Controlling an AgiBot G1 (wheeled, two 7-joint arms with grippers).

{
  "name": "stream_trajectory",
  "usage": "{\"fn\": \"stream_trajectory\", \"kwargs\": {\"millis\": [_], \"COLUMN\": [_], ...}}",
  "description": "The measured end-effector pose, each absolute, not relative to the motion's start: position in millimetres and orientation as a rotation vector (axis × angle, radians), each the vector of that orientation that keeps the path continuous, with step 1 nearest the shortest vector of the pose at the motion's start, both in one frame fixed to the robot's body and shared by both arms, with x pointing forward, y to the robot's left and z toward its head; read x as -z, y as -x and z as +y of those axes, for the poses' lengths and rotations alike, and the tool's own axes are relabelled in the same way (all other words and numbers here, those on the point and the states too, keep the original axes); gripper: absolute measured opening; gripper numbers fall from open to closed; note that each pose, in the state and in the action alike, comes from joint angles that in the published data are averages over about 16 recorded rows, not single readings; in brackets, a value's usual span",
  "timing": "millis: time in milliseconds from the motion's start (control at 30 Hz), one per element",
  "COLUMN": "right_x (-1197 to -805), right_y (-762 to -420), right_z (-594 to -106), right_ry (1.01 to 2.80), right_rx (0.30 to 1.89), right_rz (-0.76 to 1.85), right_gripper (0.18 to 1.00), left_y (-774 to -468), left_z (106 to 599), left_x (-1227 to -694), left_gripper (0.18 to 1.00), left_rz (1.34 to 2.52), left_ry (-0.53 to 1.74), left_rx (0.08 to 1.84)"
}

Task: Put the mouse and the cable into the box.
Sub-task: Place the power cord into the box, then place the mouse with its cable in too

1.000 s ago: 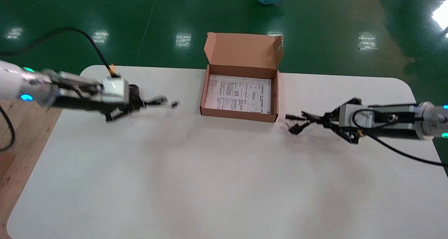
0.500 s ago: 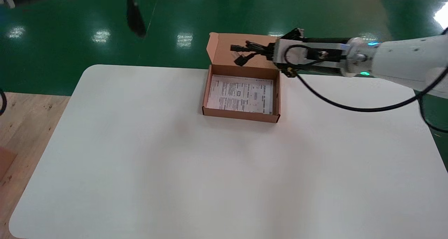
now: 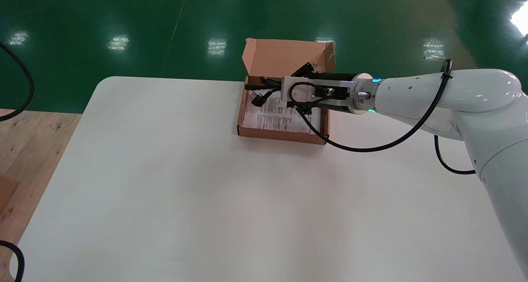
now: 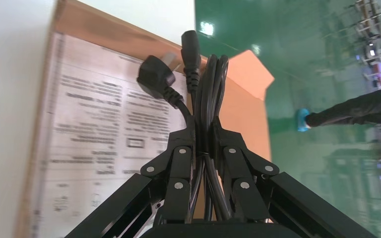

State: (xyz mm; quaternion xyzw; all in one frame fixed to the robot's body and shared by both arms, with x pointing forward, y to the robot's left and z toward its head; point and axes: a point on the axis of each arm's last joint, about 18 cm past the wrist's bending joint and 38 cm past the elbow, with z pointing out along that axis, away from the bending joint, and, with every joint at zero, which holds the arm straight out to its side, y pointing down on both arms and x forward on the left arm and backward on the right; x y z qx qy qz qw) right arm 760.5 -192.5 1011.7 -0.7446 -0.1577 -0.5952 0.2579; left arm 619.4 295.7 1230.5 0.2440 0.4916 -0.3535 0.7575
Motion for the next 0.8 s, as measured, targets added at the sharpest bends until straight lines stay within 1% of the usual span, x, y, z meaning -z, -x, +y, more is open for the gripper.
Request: {"fn": "stream_trajectory", "kwargs": {"millis": [233, 500, 667, 800], "right_x": [-1001.1, -1001.2, -1011.7, -1025.2], "right_y": [-758.6, -757.8, -758.1, -755.1], "right_z": [-187.3, -187.7, -204.7, -233.0], "right_ry": [2.039, 2.044, 2.035, 2.023], "right_rx": [1.55, 1.539, 1.562, 1.584], "right_rz": [-0.425, -0.424, -0.374, -0.314], "right_gripper": [0.241, 0.263, 0.305, 0.354], "left_y": [-623.0, -634.7, -646.2, -657.7], "left_z": [294.4, 285.3, 266.8, 246.1], "left_x": [-1225.6, -1210.3, -1192.0, -1171.4], "left_gripper": [0.221, 0.221, 0.221, 0.221], "left_rz": [1.1, 1.191, 1.269, 1.337], "left_ry": [-0.555, -0.576, -0.611, -0.639], "left_rx": [0.761, 0.769, 0.789, 0.819]}}
